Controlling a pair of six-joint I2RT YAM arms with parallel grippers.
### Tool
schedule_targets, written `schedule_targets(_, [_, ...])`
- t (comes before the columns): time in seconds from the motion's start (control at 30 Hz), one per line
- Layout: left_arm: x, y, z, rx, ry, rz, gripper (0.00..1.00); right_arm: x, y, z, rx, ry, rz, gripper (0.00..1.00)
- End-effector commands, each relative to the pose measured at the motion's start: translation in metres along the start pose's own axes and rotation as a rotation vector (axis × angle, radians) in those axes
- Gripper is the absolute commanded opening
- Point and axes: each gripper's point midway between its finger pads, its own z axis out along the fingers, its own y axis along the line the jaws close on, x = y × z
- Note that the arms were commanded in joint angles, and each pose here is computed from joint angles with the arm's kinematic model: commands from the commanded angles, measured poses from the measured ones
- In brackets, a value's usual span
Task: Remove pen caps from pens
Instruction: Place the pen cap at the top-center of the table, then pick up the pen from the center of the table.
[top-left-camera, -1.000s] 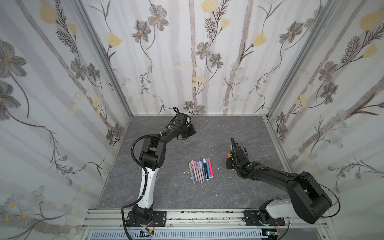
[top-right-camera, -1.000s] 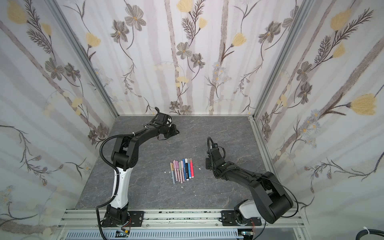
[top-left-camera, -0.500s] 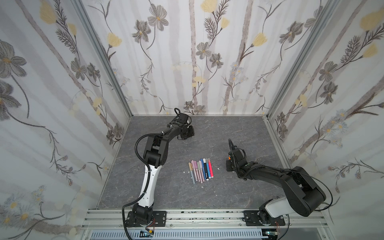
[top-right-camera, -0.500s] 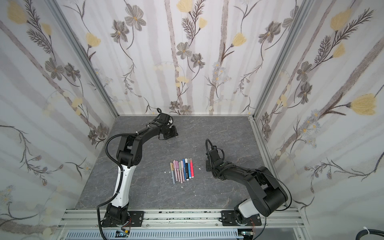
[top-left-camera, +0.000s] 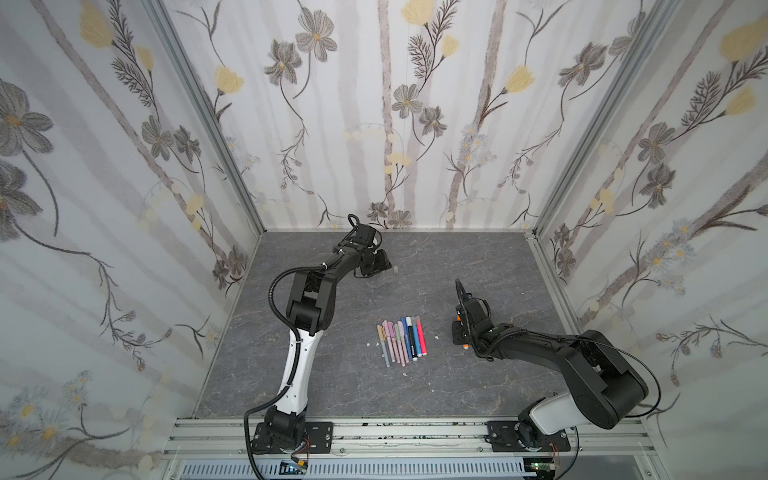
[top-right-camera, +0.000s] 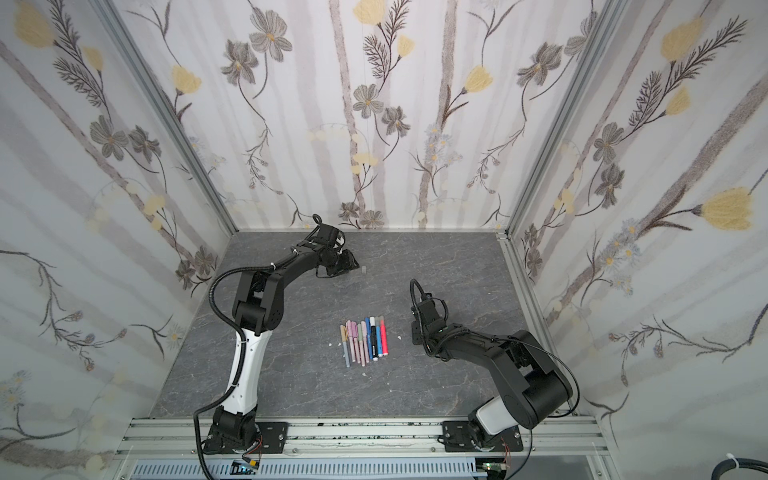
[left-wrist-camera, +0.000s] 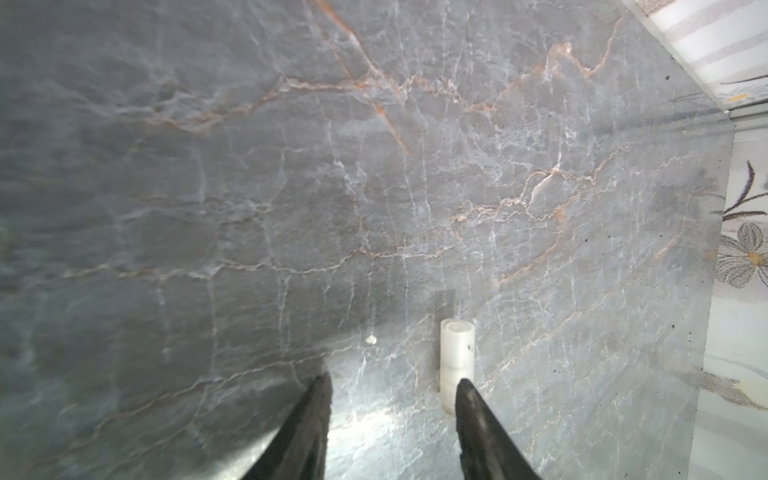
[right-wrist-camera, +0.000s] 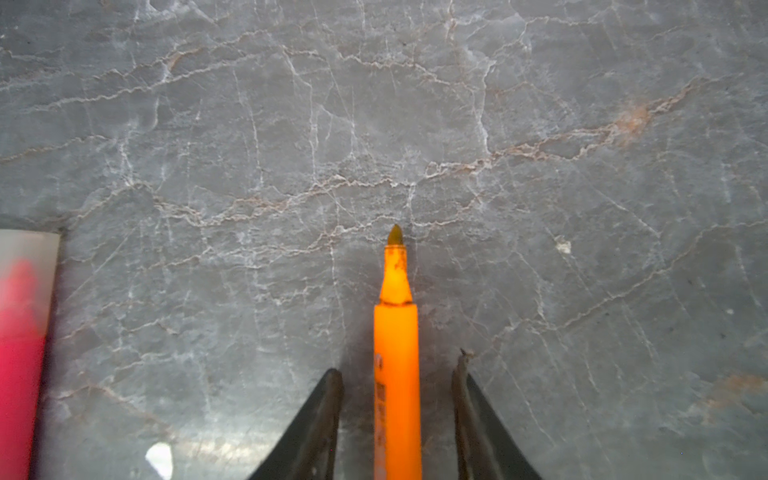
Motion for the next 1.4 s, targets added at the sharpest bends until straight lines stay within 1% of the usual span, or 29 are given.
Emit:
schedule_targets(0.0, [-0.007,-0.008,-0.018,0.003,-0.024,0.031,0.53,-0.002,0.004,-0.001,-0.02,0.002,-0.003,0.53])
schedule_targets(0.1, [-0.012,-0.017,-0.033,0.015,-0.051,0.052,0.59,-0.012,0.008,-0.01,-0.037,-0.019,-0.003,0.59])
schedule_targets(0.17, [-0.015,-0.02,-0.044,0.017,-0.075,0.064,0.64,-0.024,0.009,-0.02,-0.051,-0.058,0.001,0.64])
schedule_targets(0.23, [-0.018,-0.021,-0.054,0.021,-0.099,0.068,0.7,-0.035,0.009,-0.03,-0.063,-0.092,0.005,0.66])
schedule_targets(0.3, [-0.021,-0.023,-0.064,0.037,-0.126,0.071,0.78,-0.047,0.009,-0.039,-0.074,-0.117,0.003,0.66])
schedule_targets(0.33, [-0.021,-0.024,-0.07,0.047,-0.138,0.072,0.8,-0.051,0.009,-0.044,-0.075,-0.127,-0.002,0.66])
schedule_targets(0.47, [-0.019,-0.026,-0.086,0.077,-0.179,0.086,0.99,-0.069,0.004,-0.06,-0.087,-0.179,-0.002,0.67])
schedule_targets(0.63, [-0.017,-0.03,-0.102,0.116,-0.21,0.104,1.0,-0.094,-0.004,-0.074,-0.095,-0.249,0.017,0.68])
schedule_targets(0.83, [-0.022,-0.032,-0.121,0.11,-0.269,0.127,1.0,-0.116,-0.011,-0.079,-0.089,-0.31,0.034,0.68])
schedule_targets(1.03, [-0.023,-0.032,-0.133,0.109,-0.313,0.13,1.0,-0.122,-0.014,-0.075,-0.089,-0.327,0.043,0.68])
schedule_targets(1.23, [-0.023,-0.036,-0.143,0.131,-0.346,0.16,1.0,-0.121,-0.015,-0.069,-0.09,-0.315,0.042,0.67])
schedule_targets(1.37, [-0.023,-0.035,-0.15,0.131,-0.37,0.19,1.0,-0.125,-0.019,-0.068,-0.085,-0.342,0.041,0.67])
